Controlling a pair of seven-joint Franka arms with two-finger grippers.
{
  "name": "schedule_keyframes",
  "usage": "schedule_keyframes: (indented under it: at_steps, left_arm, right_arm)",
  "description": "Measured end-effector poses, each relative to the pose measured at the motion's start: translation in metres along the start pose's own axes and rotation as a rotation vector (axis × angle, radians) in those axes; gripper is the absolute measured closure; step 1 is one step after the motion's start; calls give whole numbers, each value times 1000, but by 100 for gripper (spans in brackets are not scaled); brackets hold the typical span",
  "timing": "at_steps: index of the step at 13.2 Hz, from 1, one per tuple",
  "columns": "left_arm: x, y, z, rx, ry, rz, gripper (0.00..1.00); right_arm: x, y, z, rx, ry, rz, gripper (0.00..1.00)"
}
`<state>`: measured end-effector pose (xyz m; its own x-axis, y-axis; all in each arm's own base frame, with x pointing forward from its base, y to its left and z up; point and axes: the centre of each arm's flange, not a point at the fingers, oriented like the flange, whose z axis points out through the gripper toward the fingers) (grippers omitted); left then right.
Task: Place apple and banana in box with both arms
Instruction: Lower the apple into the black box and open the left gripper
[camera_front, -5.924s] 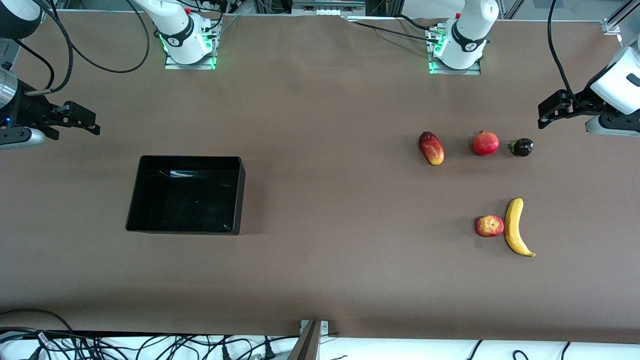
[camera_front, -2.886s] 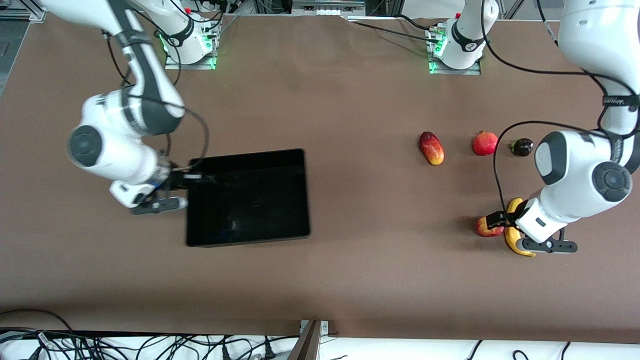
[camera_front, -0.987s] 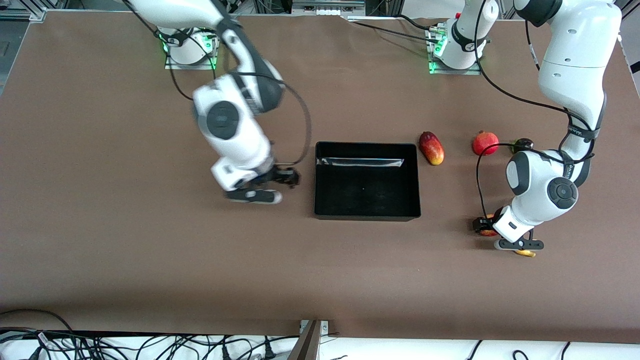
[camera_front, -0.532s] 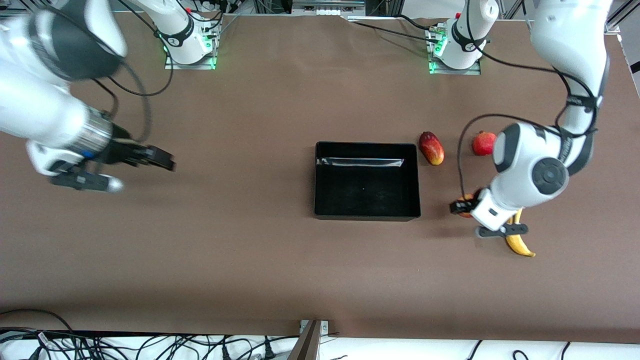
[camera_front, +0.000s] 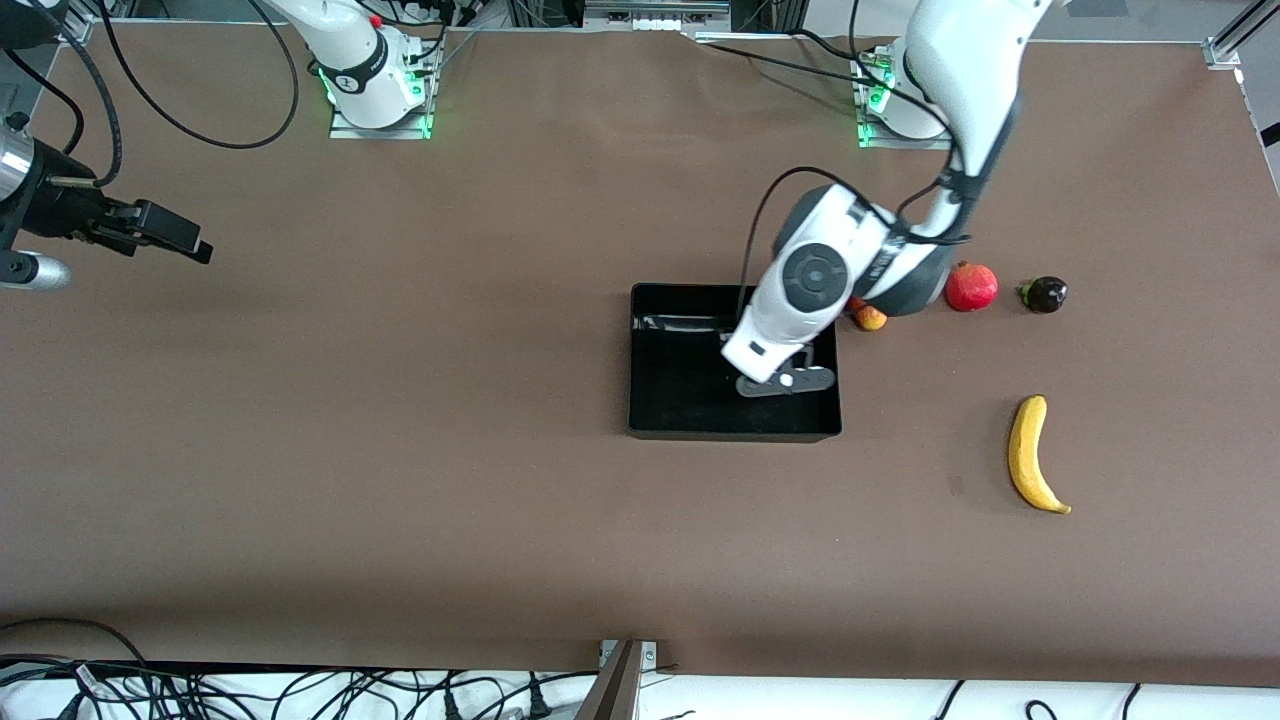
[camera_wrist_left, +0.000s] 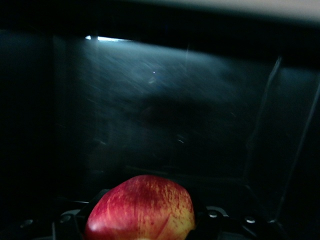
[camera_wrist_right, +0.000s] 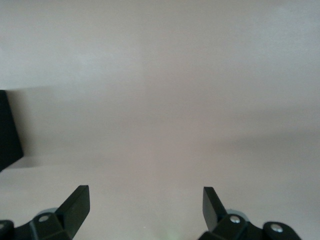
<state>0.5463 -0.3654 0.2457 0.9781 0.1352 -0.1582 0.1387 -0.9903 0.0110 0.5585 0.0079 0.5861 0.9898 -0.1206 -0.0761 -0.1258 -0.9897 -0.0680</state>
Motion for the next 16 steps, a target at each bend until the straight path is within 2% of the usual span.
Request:
schedule_keyframes:
  at_steps: [5,9,10,12,13,14,16]
  left_arm:
    - [-51,63,79,-25,-12,11,33]
    - [-56,70,82,-19,11,36,33]
    - [-56,70,84,-16,12,22,26]
    - [-54,68,87,-3,3,-26,6]
    - [-50,63,81,28,-19,-52,0]
    - [-38,54,64,66,-45,-83,0]
    - [4,16,-9,107,-82,-143,0]
  right_arm:
    - [0,-5,2,-21,6,-14,0]
    - [6,-8,8,-22,11,-16,0]
    - [7,-8,9,-22,10,-18,0]
    - [8,-8,9,-22,12,-17,0]
    - [8,-8,8,-22,15,-17,0]
    - [8,-8,8,-22,16,-17,0]
    - [8,-8,8,-23,16,-17,0]
